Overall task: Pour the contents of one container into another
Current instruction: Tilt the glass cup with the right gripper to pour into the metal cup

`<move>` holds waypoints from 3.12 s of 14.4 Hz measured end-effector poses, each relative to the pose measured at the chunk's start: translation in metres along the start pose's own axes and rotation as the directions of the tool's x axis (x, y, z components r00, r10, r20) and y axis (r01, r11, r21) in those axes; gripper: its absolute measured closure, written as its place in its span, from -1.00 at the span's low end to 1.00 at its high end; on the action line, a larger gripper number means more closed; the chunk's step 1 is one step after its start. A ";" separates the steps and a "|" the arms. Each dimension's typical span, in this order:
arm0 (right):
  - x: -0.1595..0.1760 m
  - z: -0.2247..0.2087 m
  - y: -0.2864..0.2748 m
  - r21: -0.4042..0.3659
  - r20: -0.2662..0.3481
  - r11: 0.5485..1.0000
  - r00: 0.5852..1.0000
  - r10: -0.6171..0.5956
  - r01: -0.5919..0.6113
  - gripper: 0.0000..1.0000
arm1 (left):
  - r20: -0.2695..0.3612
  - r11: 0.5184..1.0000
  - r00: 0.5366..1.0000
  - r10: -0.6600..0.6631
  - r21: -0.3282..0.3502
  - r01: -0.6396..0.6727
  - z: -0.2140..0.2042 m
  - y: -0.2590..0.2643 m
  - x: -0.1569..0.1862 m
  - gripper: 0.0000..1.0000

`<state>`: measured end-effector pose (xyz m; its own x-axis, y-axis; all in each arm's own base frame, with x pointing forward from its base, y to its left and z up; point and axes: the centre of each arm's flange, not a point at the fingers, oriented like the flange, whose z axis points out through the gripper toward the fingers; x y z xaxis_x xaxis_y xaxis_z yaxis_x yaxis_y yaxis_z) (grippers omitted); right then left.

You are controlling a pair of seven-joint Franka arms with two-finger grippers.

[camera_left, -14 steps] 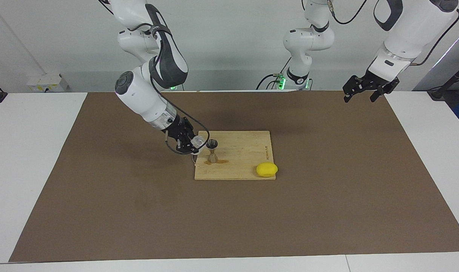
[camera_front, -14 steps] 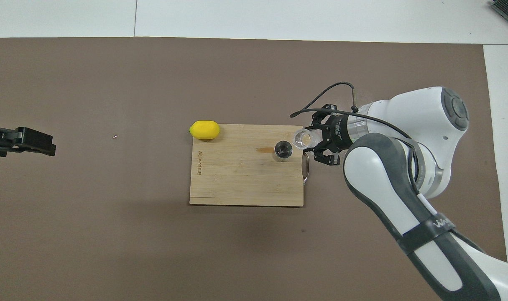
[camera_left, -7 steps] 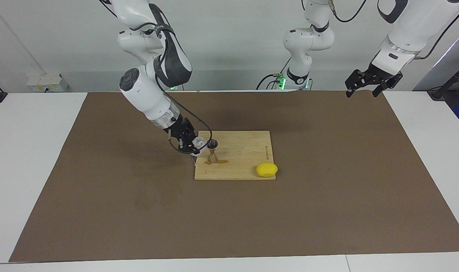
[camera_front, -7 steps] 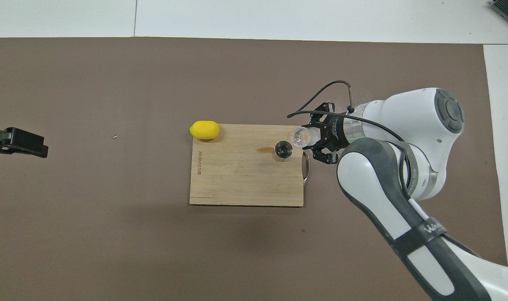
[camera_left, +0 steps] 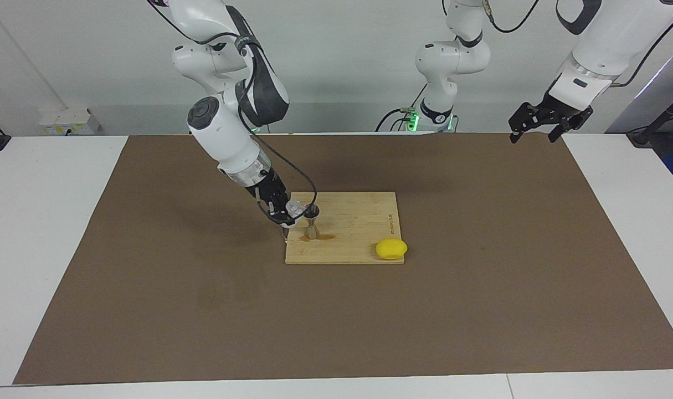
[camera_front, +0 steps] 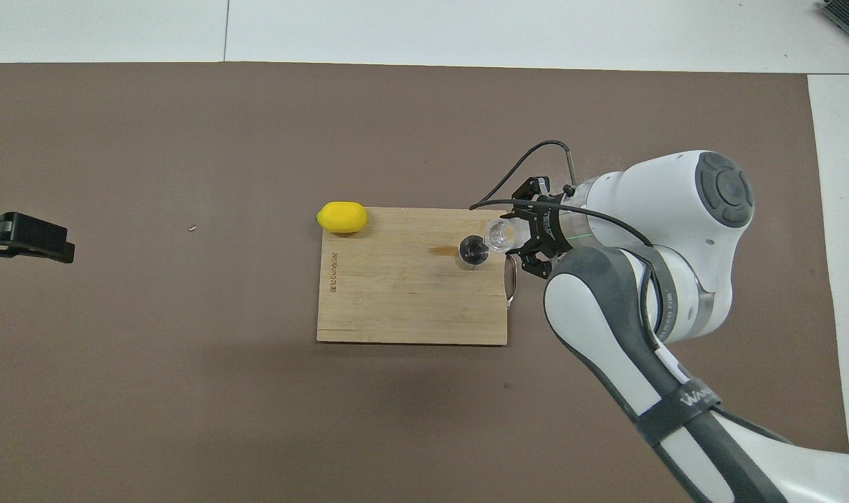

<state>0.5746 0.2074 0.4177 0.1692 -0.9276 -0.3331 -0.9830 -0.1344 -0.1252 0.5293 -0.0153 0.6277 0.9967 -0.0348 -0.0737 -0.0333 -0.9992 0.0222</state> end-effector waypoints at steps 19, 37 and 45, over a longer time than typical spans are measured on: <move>-0.015 -0.002 -0.003 0.028 -0.113 0.992 0.986 -0.121 0.125 0.00 | -0.017 1.000 1.000 0.017 0.002 -0.017 -0.001 0.009 0.002 -1.00; -0.040 0.002 0.001 0.017 -0.183 0.978 0.962 -0.201 0.207 0.00 | -0.046 0.999 0.998 0.040 0.003 -0.040 -0.002 0.022 0.005 -1.00; -0.016 -0.006 -0.006 0.043 -0.041 0.998 0.999 -0.032 0.034 0.00 | -0.045 0.999 0.998 0.041 0.003 -0.041 -0.001 0.022 0.005 -1.00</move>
<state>0.5771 0.2207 0.4289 0.1974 -0.9364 -0.2902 -0.9727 -0.1504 -0.1766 0.5339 -0.0379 0.6293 0.9968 -0.0745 -0.0276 -0.0739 -0.9970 0.0217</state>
